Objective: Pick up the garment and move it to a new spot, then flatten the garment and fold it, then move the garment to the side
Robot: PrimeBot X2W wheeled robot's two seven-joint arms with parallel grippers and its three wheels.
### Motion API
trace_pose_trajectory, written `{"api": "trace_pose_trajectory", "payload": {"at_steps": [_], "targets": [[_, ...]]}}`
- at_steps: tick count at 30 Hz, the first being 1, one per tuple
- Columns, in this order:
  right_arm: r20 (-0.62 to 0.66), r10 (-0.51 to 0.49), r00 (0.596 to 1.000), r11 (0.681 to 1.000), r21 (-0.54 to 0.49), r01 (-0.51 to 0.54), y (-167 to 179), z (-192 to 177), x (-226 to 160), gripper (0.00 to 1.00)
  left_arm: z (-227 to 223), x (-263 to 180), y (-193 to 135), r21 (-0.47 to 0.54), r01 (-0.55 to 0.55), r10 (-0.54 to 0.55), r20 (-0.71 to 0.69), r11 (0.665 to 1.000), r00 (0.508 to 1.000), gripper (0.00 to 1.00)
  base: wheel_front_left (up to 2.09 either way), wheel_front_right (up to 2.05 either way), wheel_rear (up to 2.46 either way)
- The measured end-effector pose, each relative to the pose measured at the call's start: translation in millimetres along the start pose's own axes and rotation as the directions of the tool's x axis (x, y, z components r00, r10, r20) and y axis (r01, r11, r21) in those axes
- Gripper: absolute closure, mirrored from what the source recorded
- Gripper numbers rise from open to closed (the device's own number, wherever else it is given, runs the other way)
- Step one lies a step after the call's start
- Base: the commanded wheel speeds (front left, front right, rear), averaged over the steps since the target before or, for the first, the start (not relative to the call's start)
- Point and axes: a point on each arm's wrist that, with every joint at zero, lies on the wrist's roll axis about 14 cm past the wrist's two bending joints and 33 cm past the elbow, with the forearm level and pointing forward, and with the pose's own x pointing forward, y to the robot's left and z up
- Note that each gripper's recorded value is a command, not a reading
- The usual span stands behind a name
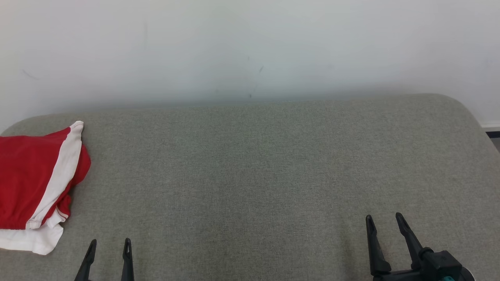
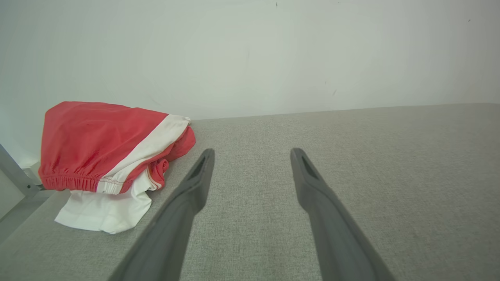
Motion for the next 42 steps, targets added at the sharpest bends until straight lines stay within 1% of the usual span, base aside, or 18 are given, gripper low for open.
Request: {"api": "trace_pose_trajectory", "payload": {"at_steps": [29, 34, 42], "targets": [[-0.006, 0.010, 1.000, 1.000, 0.011, -0.009, 3, -2, 1, 0.00, -11, -8, 3, -0.032, -0.006, 0.005, -0.033, 0.999, 0.999, 0.00, 0.00, 0.00, 0.00], [-0.021, 0.044, 0.999, 0.999, 0.023, -0.044, 15, -7, 4, 0.00, -12, -14, 12, -0.036, -0.039, 0.038, -0.037, 0.999, 0.999, 0.00, 0.00, 0.00, 0.00], [-0.036, 0.114, 0.993, 0.993, 0.044, -0.113, 38, -13, 16, 0.00, -15, -35, 52, -0.030, -0.177, 0.175, -0.050, 0.984, 0.983, 0.00, 0.00, 0.00, 0.00]]}}
